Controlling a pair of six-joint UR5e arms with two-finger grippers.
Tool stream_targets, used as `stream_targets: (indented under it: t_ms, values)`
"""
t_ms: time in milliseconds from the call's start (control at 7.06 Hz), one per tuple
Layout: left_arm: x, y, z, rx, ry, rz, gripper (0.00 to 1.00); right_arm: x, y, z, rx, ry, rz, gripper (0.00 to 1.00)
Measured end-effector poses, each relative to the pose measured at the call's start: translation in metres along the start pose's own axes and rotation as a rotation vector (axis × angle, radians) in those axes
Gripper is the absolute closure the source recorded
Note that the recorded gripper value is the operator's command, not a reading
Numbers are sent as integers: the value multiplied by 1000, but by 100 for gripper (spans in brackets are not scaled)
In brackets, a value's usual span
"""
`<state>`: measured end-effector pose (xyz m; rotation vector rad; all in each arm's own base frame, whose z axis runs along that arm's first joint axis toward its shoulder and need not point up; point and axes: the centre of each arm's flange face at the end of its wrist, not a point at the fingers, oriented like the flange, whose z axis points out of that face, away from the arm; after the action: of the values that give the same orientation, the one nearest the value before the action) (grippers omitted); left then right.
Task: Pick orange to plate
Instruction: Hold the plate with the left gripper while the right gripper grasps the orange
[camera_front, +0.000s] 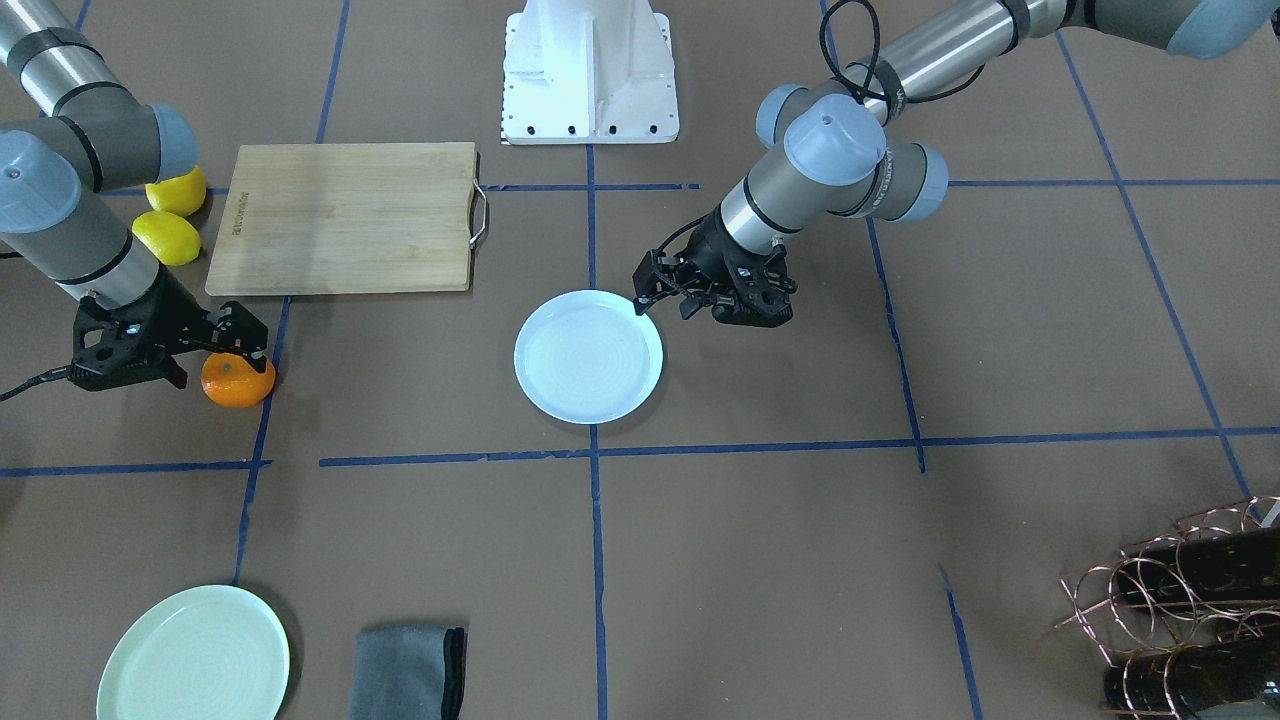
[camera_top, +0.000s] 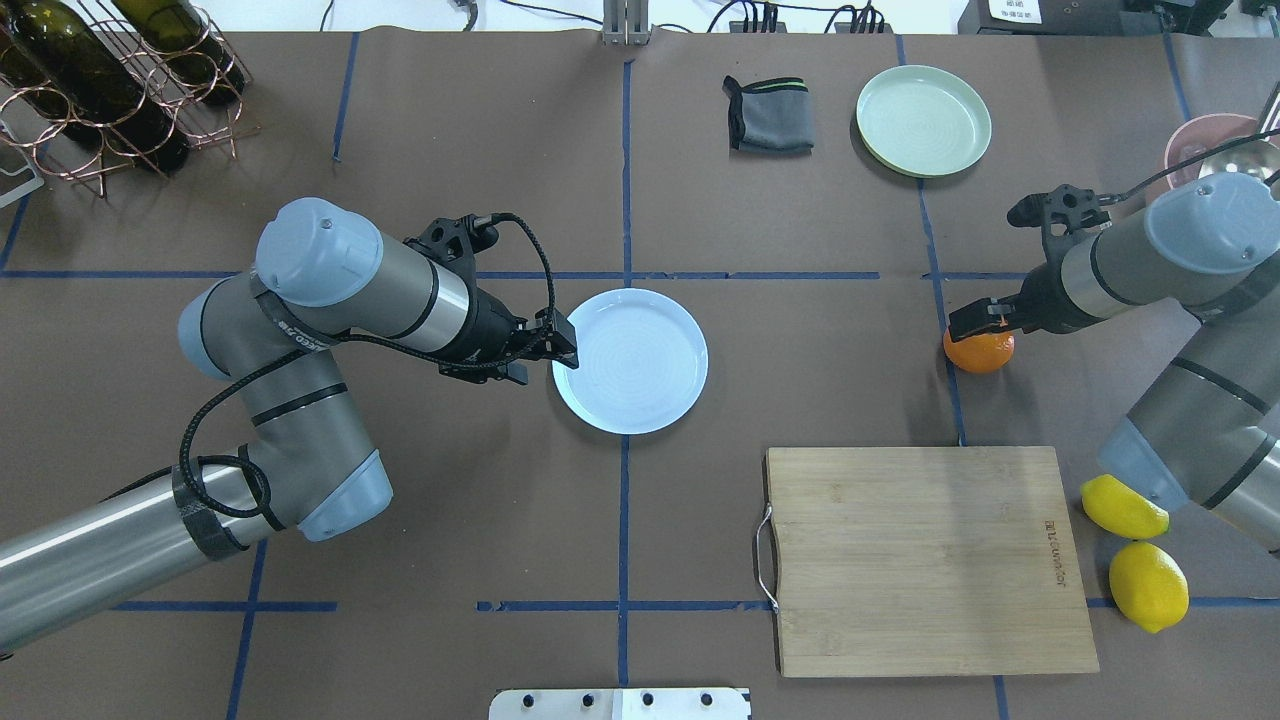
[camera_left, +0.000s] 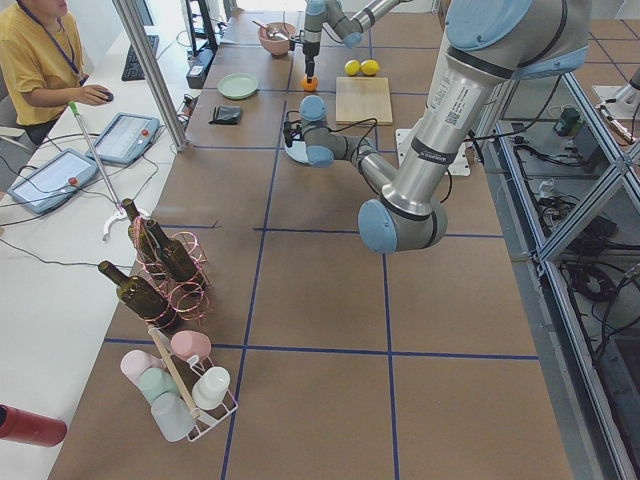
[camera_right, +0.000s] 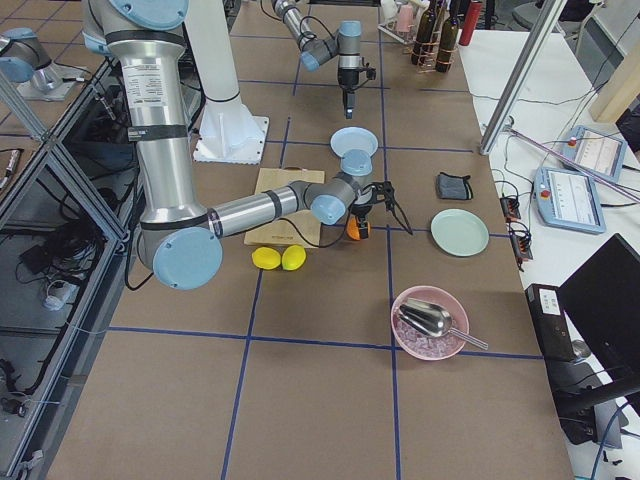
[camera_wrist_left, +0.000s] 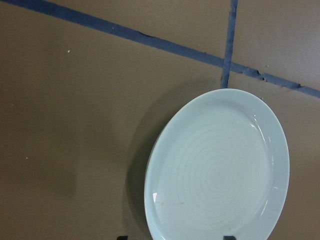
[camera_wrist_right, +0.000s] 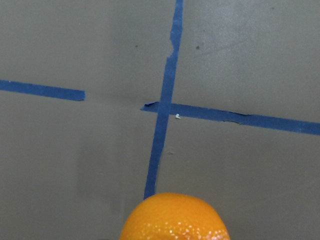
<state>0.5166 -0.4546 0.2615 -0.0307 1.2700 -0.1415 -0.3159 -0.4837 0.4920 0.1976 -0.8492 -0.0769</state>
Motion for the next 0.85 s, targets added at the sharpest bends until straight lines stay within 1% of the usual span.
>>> stream_targets:
  t_ms: [425, 567, 708, 850]
  values:
    - [1, 1, -3, 1, 4, 2, 29, -3, 3, 13, 7, 30, -17, 0]
    - [2, 1, -4, 2, 6, 3, 29, -5, 4, 16, 9, 34, -21, 3]
    - [2, 1, -5, 2, 7, 4, 29, -9, 4, 18, 11, 37, -26, 22]
    - [2, 2, -5, 3, 8, 4, 29, -11, 4, 20, 12, 39, -27, 54]
